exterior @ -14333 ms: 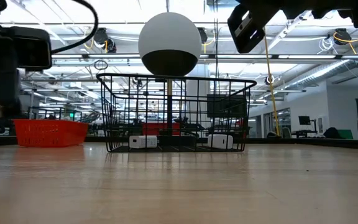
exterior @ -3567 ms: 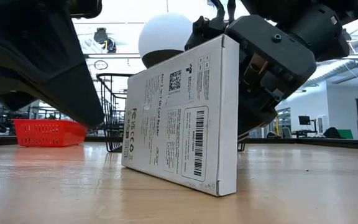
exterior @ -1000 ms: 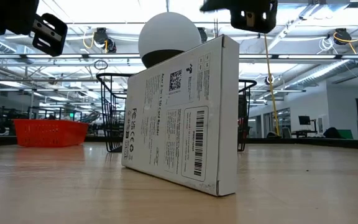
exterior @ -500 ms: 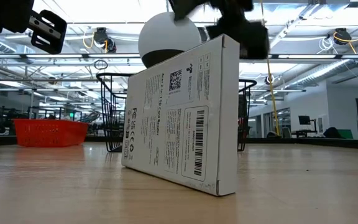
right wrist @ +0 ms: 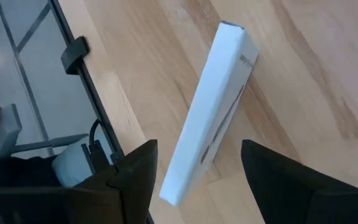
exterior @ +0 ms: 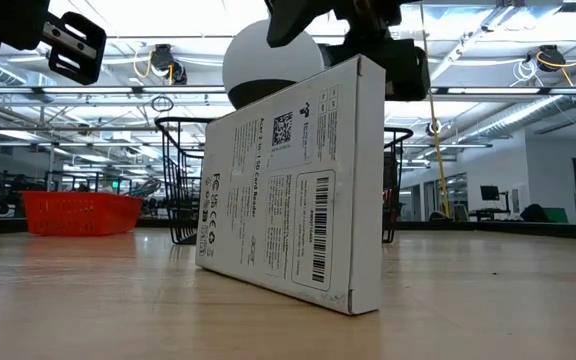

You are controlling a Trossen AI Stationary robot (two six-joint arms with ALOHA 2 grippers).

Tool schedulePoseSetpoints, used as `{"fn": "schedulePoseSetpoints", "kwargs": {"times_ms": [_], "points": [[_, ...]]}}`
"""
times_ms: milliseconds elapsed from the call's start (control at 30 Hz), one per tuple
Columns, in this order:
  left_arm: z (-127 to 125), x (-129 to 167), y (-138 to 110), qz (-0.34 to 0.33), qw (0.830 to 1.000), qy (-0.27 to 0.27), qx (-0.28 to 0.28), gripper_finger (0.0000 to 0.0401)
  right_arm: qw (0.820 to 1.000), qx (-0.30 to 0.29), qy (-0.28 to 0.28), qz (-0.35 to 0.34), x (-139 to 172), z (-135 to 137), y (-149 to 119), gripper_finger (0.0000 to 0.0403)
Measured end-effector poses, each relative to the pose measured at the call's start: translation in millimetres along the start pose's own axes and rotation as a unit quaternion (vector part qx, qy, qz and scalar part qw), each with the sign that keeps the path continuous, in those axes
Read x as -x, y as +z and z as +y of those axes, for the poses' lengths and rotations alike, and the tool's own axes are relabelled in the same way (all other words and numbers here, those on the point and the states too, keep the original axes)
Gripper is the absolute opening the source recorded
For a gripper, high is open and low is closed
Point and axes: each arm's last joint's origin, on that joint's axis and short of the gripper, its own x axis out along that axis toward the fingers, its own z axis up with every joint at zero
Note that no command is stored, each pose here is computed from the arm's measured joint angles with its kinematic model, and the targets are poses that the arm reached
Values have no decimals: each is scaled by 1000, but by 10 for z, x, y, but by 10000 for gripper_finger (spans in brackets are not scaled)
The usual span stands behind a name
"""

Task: Pick and place items into bin
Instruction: Put the white card reader box into the orange bin

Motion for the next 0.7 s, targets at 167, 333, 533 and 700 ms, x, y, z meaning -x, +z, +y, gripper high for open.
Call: {"fn": "schedulePoseSetpoints", "kwargs": {"times_ms": [167,333,533,700], "points": [[0,-1,1,0,1000,0,0,8,1000,1,8,-5,-40,7,18,224],[0,-1,-1,1,1000,0,0,8,1000,2,11,4,-169,-25,39,224],[0,-2,-8,5,1000,0,-2,8,999,0,19,30,-387,-87,46,222],[1,-2,-10,5,1000,1,-1,8,1000,9,11,3,-330,-85,87,180]]}}
